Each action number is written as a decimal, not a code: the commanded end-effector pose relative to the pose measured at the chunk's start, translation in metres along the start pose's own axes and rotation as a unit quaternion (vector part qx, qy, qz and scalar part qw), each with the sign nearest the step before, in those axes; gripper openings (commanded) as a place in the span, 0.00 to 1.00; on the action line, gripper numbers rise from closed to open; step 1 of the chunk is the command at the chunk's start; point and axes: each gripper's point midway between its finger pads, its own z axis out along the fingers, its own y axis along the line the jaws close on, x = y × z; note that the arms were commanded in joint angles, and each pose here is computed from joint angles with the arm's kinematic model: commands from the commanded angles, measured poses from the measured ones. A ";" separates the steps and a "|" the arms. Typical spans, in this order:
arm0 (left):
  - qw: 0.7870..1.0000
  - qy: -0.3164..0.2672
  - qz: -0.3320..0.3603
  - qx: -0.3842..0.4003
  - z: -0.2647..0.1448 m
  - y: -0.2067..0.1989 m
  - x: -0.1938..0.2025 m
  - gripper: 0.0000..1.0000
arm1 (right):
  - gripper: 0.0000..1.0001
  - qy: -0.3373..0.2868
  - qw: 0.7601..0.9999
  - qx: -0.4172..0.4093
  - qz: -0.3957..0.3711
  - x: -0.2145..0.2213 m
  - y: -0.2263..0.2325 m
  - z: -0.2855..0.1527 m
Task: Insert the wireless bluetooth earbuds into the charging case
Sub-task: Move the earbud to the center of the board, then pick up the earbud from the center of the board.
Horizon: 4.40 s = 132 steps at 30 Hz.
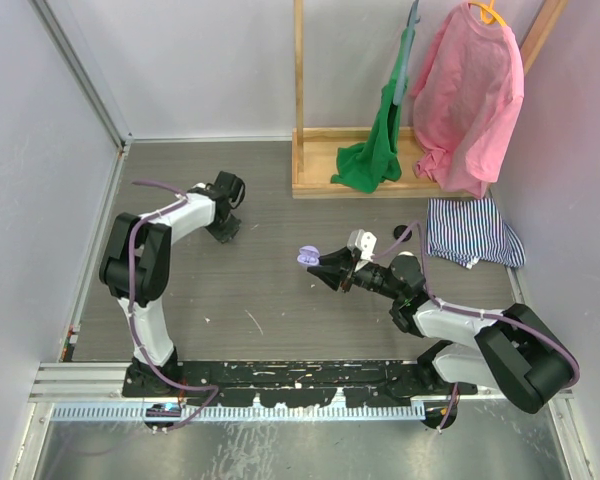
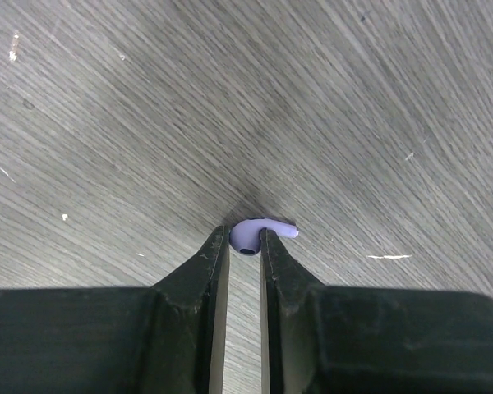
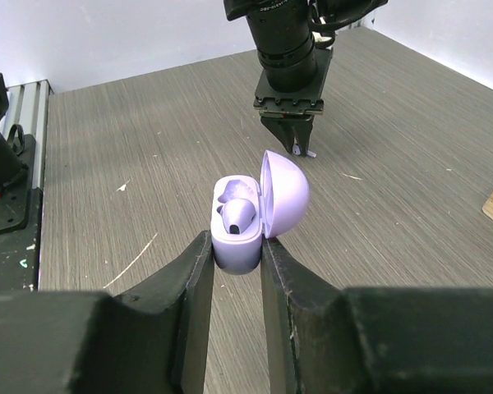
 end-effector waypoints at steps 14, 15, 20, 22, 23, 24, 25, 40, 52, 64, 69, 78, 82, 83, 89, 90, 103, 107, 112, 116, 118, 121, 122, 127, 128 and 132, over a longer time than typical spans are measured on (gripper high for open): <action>0.919 0.056 0.364 0.144 -0.054 -0.001 0.074 0.01 | 0.12 -0.040 0.999 0.004 -0.028 -0.024 0.000 -0.002; 0.906 0.053 0.393 0.146 -0.057 -0.001 0.079 0.02 | 0.12 -0.041 0.999 0.006 -0.029 -0.024 -0.001 -0.002; 0.826 0.063 0.528 0.188 -0.069 -0.006 0.116 0.05 | 0.13 -0.044 0.998 0.017 -0.033 -0.026 -0.003 -0.005; 0.806 0.071 0.553 0.201 -0.070 -0.007 0.125 0.02 | 0.13 -0.047 0.998 0.019 -0.035 -0.028 -0.003 -0.006; 0.797 0.074 0.563 0.204 -0.070 -0.008 0.128 0.01 | 0.13 -0.048 0.998 0.020 -0.036 -0.028 -0.003 -0.006; 0.790 0.079 0.573 0.204 -0.069 -0.007 0.131 0.01 | 0.12 -0.048 0.998 0.020 -0.036 -0.028 -0.004 -0.006; 0.782 0.084 0.583 0.204 -0.069 -0.006 0.134 0.01 | 0.12 -0.048 0.998 0.023 -0.036 -0.028 -0.005 -0.007; 0.798 0.028 0.564 0.212 -0.094 -0.015 0.121 0.47 | 0.12 -0.044 0.998 0.025 -0.036 -0.025 -0.006 -0.006; 0.882 -0.008 0.426 0.202 -0.099 -0.027 0.110 0.65 | 0.12 -0.047 0.998 0.028 -0.039 -0.027 -0.006 -0.008; 0.882 -0.015 0.448 0.149 -0.070 -0.028 0.116 0.69 | 0.12 -0.045 0.998 0.029 -0.039 -0.025 -0.006 -0.009; 0.877 -0.007 0.462 0.133 -0.065 -0.021 0.122 0.69 | 0.12 -0.045 0.998 0.029 -0.039 -0.026 -0.006 -0.008; 0.875 0.002 0.472 0.111 -0.068 0.009 0.121 0.64 | 0.13 -0.044 0.998 0.025 -0.037 -0.025 -0.006 -0.007; 0.876 0.005 0.469 0.111 -0.070 0.015 0.122 0.61 | 0.13 -0.044 0.998 0.023 -0.036 -0.025 -0.005 -0.007; 0.876 0.004 0.469 0.111 -0.070 0.016 0.122 0.60 | 0.13 -0.044 0.998 0.022 -0.036 -0.026 -0.005 -0.007; 0.878 -0.002 0.466 0.109 -0.074 0.019 0.118 0.56 | 0.13 -0.045 0.998 0.021 -0.036 -0.026 -0.004 -0.007; 0.879 -0.006 0.466 0.106 -0.075 0.020 0.115 0.56 | 0.13 -0.044 0.998 0.021 -0.036 -0.026 -0.004 -0.007; 0.884 0.005 0.431 0.180 -0.102 -0.009 0.110 0.52 | 0.13 -0.045 0.998 0.021 -0.035 -0.026 -0.004 -0.007; 0.885 0.026 0.421 0.197 -0.099 -0.017 0.110 0.45 | 0.13 -0.046 0.998 0.021 -0.035 -0.027 -0.004 -0.007; 0.883 0.048 0.428 0.188 -0.091 -0.019 0.112 0.36 | 0.13 -0.045 0.998 0.020 -0.034 -0.026 -0.004 -0.006; 0.885 0.050 0.427 0.180 -0.084 -0.018 0.110 0.33 | 0.13 -0.045 0.998 0.019 -0.033 -0.026 -0.004 -0.006; 0.887 0.053 0.426 0.173 -0.080 -0.016 0.108 0.31 | 0.13 -0.045 0.998 0.018 -0.033 -0.027 -0.003 -0.006; 0.887 0.058 0.425 0.168 -0.076 -0.015 0.107 0.30 | 0.13 -0.045 0.998 0.018 -0.033 -0.027 -0.003 -0.006; 0.887 0.059 0.426 0.166 -0.075 -0.014 0.107 0.30 | 0.13 -0.045 0.998 0.018 -0.034 -0.027 -0.003 -0.006; 0.886 0.069 0.429 0.160 -0.071 -0.012 0.111 0.29 | 0.13 -0.044 0.998 0.017 -0.032 -0.026 -0.003 -0.006; 0.886 0.070 0.430 0.158 -0.069 -0.011 0.112 0.29 | 0.13 -0.045 0.998 0.018 -0.033 -0.026 -0.003 -0.006; 0.886 0.075 0.432 0.154 -0.064 -0.011 0.115 0.29 | 0.13 -0.044 0.998 0.017 -0.032 -0.026 -0.003 -0.006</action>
